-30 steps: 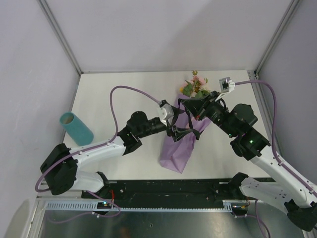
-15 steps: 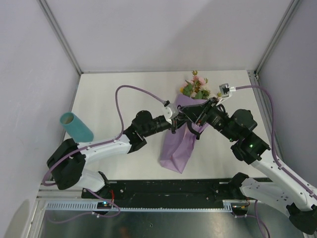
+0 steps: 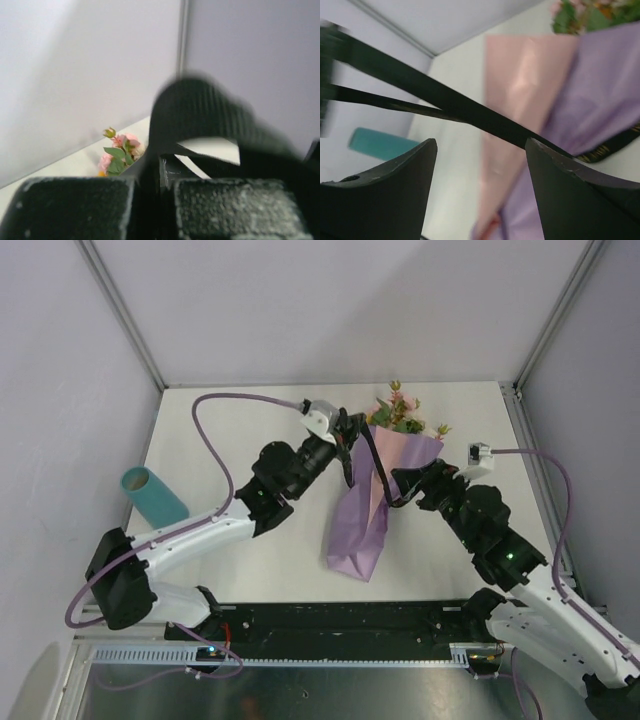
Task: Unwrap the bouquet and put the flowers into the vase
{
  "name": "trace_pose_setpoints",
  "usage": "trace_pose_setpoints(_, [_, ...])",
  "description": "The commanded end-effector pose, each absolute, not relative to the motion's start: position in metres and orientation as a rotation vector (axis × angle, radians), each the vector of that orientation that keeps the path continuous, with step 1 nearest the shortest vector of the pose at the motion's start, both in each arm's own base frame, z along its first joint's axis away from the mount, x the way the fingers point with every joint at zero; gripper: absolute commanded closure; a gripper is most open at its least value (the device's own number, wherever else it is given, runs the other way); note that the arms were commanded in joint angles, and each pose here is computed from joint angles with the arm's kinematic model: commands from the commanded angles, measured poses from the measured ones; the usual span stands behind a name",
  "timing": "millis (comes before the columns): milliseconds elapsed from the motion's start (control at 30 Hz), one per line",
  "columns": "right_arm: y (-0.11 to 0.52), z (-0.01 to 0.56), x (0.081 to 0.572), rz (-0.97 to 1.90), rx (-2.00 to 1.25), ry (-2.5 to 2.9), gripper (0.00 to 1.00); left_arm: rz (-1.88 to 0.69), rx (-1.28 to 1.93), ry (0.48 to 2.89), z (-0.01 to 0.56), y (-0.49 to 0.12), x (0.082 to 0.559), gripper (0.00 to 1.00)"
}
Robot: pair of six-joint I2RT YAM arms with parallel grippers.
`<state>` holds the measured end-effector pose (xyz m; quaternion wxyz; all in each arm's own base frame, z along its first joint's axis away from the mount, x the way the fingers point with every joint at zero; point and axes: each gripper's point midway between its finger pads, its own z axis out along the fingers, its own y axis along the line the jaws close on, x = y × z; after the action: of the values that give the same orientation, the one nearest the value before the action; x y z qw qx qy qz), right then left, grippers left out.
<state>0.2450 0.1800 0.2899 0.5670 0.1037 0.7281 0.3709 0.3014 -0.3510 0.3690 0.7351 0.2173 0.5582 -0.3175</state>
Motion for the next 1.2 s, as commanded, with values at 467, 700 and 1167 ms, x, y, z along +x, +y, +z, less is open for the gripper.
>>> trace_pose_setpoints(467, [0.165,0.243,0.299,0.913,0.499,1.721,0.11,-0.693,0.402,1.270,0.430,-0.306,0.279,1.00])
trace_pose_setpoints(700, [0.193,0.255,0.331,1.002,0.422,1.741,0.06,-0.725,0.425,1.274,0.430,-0.296,0.262,1.00])
trace_pose_setpoints(1167, [0.245,0.214,0.367,1.019,0.417,1.899,0.04,-0.656,0.462,1.306,0.426,-0.283,0.260,1.00])
